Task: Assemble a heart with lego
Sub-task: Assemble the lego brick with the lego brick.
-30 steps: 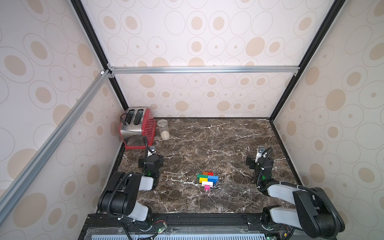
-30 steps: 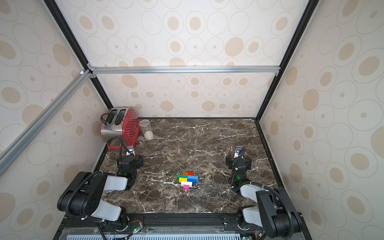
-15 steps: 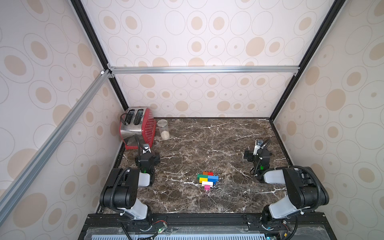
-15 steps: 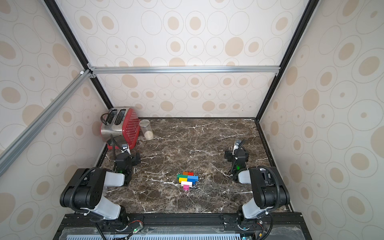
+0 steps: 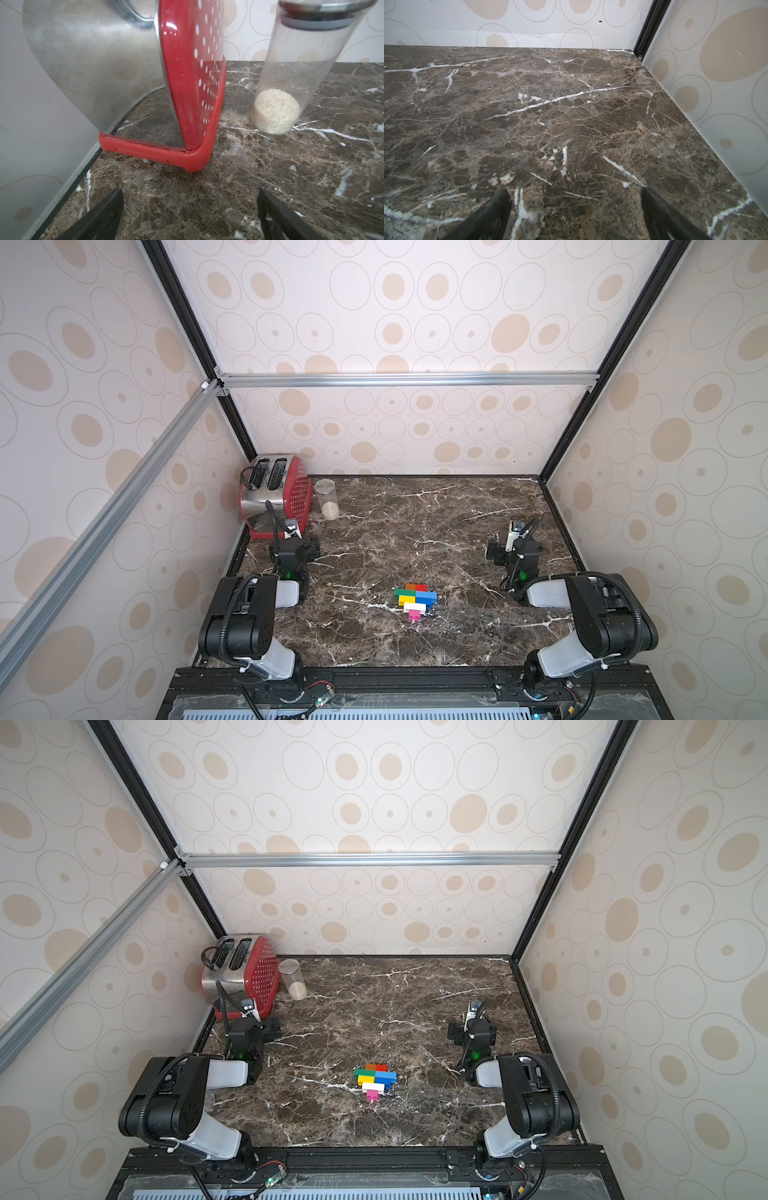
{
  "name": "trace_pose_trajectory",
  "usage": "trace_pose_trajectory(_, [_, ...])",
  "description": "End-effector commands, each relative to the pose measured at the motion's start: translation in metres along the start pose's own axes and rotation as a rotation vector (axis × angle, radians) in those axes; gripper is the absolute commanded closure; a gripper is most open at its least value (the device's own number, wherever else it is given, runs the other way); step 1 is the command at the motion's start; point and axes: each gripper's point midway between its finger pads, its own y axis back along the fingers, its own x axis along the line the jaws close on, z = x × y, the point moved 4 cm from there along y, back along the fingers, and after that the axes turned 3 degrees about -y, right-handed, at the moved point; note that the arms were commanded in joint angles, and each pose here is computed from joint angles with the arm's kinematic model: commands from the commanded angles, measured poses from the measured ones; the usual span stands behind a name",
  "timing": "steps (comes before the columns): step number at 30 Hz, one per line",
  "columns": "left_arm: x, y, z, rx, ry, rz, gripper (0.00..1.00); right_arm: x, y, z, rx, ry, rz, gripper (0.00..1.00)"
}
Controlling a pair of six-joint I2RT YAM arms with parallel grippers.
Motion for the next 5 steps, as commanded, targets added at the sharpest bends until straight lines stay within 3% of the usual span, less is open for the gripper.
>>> trace_pose_trajectory(1, [0.0003, -0.003, 0.0047, -0.002, 0.005, -0.01, 0.01, 0.0006, 0.0012, 0.0056, -0.013, -0.009, 0.002, 0.0])
trace_pose_trajectory(5, [-0.0012, 0.0018, 0.0056, -0.019, -0.01, -0.005, 0.01, 0.0008, 0.0012, 0.0057, -0.014, -0.009, 0.002, 0.0])
